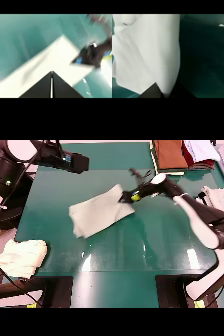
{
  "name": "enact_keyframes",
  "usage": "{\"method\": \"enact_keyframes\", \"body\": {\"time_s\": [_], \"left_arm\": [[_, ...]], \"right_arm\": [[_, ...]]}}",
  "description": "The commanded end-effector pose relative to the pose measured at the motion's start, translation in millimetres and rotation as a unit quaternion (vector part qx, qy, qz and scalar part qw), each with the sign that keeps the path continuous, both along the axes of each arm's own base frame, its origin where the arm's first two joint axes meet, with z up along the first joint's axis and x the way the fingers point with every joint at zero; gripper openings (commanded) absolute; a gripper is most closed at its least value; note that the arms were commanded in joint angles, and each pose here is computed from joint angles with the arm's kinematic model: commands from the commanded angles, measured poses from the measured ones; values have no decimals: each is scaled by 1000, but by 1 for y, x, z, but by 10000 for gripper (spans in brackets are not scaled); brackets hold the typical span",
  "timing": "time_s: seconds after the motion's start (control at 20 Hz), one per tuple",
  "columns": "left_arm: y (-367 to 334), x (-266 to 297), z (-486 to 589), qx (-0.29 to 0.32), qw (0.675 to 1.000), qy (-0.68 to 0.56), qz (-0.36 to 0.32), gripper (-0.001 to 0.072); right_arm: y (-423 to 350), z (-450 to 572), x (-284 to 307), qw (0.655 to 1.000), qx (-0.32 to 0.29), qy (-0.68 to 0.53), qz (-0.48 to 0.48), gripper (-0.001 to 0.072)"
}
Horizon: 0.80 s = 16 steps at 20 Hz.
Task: Fold the shirts.
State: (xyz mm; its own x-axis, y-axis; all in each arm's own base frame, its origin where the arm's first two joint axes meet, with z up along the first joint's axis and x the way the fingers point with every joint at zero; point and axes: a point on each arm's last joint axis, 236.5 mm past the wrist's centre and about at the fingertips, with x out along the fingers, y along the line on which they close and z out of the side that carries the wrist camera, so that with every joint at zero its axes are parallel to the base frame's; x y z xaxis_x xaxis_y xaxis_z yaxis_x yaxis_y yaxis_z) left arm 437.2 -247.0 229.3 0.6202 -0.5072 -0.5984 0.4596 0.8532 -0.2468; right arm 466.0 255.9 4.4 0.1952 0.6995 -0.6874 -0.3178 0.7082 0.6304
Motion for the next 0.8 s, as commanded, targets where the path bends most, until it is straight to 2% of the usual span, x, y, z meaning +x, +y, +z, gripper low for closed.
{"method": "enact_keyframes", "body": {"time_s": [0.0, 0.15, 0.4, 0.55, 0.75], "left_arm": [[-28, -10, 6, -6, 1000, -16, -26, 20], [-32, -13, 7, -13, 999, -14, -29, 20], [-34, -9, 12, -30, 999, -16, -18, 21], [-35, -6, 17, -38, 999, -25, -15, 21], [-35, -6, 17, -39, 999, -26, -15, 21]], "right_arm": [[-126, 43, 28, 993, -66, -51, -86, 19], [-254, 78, 32, 973, -90, -73, -201, 19], [-427, 100, 3, 917, -105, -85, -376, 19], [-483, 102, -17, 890, -112, -87, -434, 19], [-510, 110, -21, 872, -121, -104, -464, 19]]}}
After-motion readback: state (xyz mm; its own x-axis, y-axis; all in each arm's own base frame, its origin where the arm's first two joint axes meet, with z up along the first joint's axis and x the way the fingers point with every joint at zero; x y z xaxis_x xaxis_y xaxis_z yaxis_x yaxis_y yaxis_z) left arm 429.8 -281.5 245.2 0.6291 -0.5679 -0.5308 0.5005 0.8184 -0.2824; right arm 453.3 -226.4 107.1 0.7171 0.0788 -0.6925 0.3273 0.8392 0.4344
